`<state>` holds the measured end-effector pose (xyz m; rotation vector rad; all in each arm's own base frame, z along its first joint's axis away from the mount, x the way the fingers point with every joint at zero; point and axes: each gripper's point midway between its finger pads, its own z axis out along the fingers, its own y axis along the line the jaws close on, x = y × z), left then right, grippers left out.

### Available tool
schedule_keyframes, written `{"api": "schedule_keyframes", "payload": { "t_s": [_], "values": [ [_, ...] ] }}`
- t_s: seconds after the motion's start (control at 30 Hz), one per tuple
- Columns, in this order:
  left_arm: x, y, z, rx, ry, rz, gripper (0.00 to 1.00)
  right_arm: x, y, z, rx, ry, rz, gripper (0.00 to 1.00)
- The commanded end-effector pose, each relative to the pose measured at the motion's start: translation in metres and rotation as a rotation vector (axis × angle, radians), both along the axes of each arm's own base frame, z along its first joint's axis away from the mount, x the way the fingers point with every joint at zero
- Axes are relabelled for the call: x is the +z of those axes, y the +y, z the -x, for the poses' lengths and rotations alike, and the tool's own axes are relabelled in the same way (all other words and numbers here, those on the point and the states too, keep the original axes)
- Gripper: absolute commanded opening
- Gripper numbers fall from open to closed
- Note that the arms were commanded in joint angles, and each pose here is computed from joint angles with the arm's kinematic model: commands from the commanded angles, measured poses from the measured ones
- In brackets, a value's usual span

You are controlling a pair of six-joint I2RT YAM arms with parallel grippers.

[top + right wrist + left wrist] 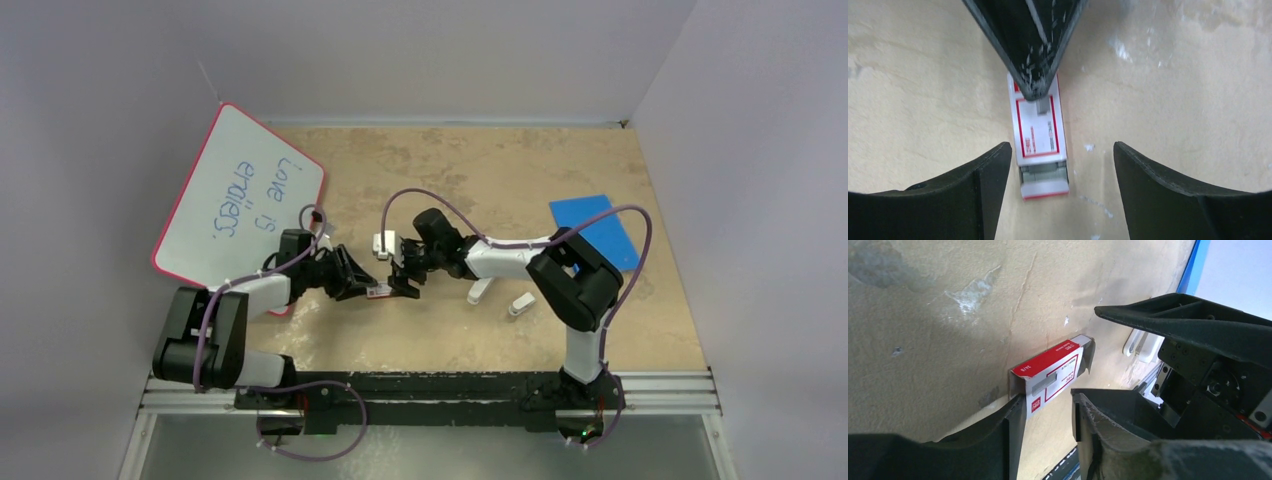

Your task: Load the staples into the stapler

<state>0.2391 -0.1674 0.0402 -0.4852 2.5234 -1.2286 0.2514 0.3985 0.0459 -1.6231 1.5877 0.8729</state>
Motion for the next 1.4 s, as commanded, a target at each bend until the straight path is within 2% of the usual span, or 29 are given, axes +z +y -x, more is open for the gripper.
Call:
{"api": "schedule_keyframes", "payload": {
  "t_s": [0.0, 0.13, 0.23, 0.4, 0.63, 0.83, 0.97, 1.13, 1.27, 1.37],
  "values": [
    [0.002, 0.005, -0.010, 0.008, -0.035, -0.049, 0.41, -0.004, -0.024, -0.007, -0.005, -0.049, 0.117, 0.77],
    [-0.009, 0.006, -0.006, 0.013, 0.004, -0.059, 0.41, -0.015, -0.030, -0.006, 0.006, -0.042, 0.163, 0.75],
    [-0.006, 0.005, -0.007, 0.009, -0.004, -0.052, 0.37, -0.014, -0.025, -0.012, 0.004, -0.063, 0.149, 0.74],
    [-0.005, 0.005, -0.008, 0.012, -0.009, -0.052, 0.31, -0.018, -0.023, -0.014, 0.003, -0.073, 0.153, 0.68],
    [-0.008, 0.008, -0.011, 0.030, -0.006, -0.072, 0.28, -0.026, -0.022, 0.001, 0.096, -0.011, 0.168, 0.57],
    [-0.005, 0.008, -0.018, 0.037, -0.017, -0.076, 0.25, -0.033, -0.022, 0.009, 0.143, 0.027, 0.196, 0.55],
    [-0.002, 0.008, -0.022, 0.040, -0.025, -0.073, 0.22, -0.037, -0.023, 0.010, 0.143, 0.029, 0.212, 0.46],
    [-0.002, 0.009, -0.022, 0.043, -0.026, -0.076, 0.13, -0.037, -0.026, 0.006, 0.121, 0.005, 0.231, 0.39],
    [-0.004, 0.011, -0.019, 0.042, -0.026, -0.086, 0.02, -0.035, -0.027, 0.004, 0.114, -0.005, 0.235, 0.38],
    [-0.006, 0.015, -0.016, 0.043, -0.028, -0.109, 0.00, -0.035, -0.030, 0.006, 0.114, 0.005, 0.243, 0.37]
  ]
}}
